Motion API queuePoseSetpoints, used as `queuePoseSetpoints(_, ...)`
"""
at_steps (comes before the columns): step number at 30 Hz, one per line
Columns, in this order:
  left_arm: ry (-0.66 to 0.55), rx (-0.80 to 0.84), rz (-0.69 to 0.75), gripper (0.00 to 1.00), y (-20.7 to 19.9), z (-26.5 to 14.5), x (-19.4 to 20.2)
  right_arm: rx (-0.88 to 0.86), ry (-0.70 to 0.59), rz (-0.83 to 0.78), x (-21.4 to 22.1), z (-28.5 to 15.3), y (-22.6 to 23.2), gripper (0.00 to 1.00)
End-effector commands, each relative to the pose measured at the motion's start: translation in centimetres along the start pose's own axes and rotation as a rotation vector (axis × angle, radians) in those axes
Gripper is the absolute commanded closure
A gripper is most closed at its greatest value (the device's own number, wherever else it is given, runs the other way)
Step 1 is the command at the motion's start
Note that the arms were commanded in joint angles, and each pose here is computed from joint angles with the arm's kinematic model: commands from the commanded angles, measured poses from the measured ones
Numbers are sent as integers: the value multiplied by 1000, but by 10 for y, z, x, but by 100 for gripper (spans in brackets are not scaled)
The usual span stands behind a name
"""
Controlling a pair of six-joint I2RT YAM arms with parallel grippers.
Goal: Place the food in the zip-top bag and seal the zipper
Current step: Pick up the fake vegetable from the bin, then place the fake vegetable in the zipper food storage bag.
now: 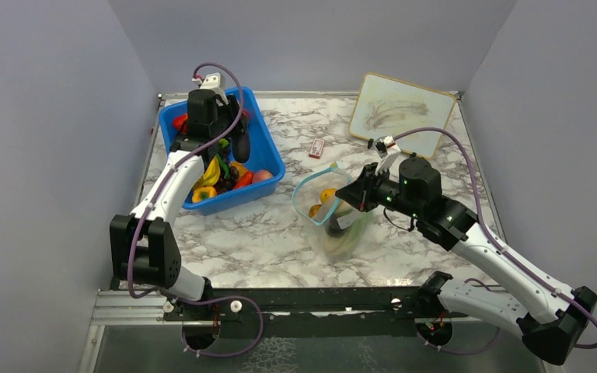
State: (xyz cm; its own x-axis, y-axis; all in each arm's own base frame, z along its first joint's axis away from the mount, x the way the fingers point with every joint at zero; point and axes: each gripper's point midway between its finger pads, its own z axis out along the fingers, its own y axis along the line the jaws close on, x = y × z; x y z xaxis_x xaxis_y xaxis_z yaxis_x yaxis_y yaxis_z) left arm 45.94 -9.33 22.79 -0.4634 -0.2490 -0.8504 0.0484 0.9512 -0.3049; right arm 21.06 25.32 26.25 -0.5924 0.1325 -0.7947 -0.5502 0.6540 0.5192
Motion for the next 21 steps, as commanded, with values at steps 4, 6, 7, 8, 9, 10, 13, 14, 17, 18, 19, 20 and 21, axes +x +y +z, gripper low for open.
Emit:
queuePoseSetpoints(4, -104, 386, -53, 74, -72, -57, -29, -101, -45, -12, -12, -3, 20, 99)
queuePoseSetpoints(6, -106, 444, -62, 74, -82, -70, -29, -123, -50, -35, -14, -5, 24, 99)
queuePoseSetpoints(7, -108, 476, -67, 73, -87, -76, -29, -123, -53, -43, -15, -5, 24, 99)
queuePoseSetpoints(8, -110, 512, -67, 73, -93, -83, -29, -119, -55, -48, -15, -5, 24, 99)
queuePoseSetpoints(9, -107, 545, -69, 73, -99, -89, -27, -117, -56, -55, -16, -6, 23, 99)
queuePoseSetpoints(10, -106, 577, -70, 73, -104, -95, -25, -115, -53, -61, -15, -5, 23, 99)
queuePoseSetpoints(13, -89, 667, -78, 73, -120, -112, -16, -77, -40, -82, -17, -6, 17, 99)
queuePoseSetpoints(14, -78, 693, -81, 73, -124, -117, -12, -62, -39, -93, -19, -7, 16, 99)
queuePoseSetpoints(17, -64, 779, -79, 73, -139, -137, -6, -49, -43, -128, -28, -9, 18, 99)
queuePoseSetpoints(18, -64, 804, -76, 73, -144, -143, -4, -49, -41, -134, -30, -8, 18, 99)
queuePoseSetpoints(19, -69, 828, -69, 73, -150, -149, -3, -48, -43, -139, -32, -8, 19, 99)
queuePoseSetpoints(20, -69, 855, -61, 73, -156, -156, -1, -47, -43, -139, -33, -7, 19, 99)
queuePoseSetpoints(21, -70, 882, -51, 73, -162, -163, 0, -44, -44, -134, -33, -5, 19, 99)
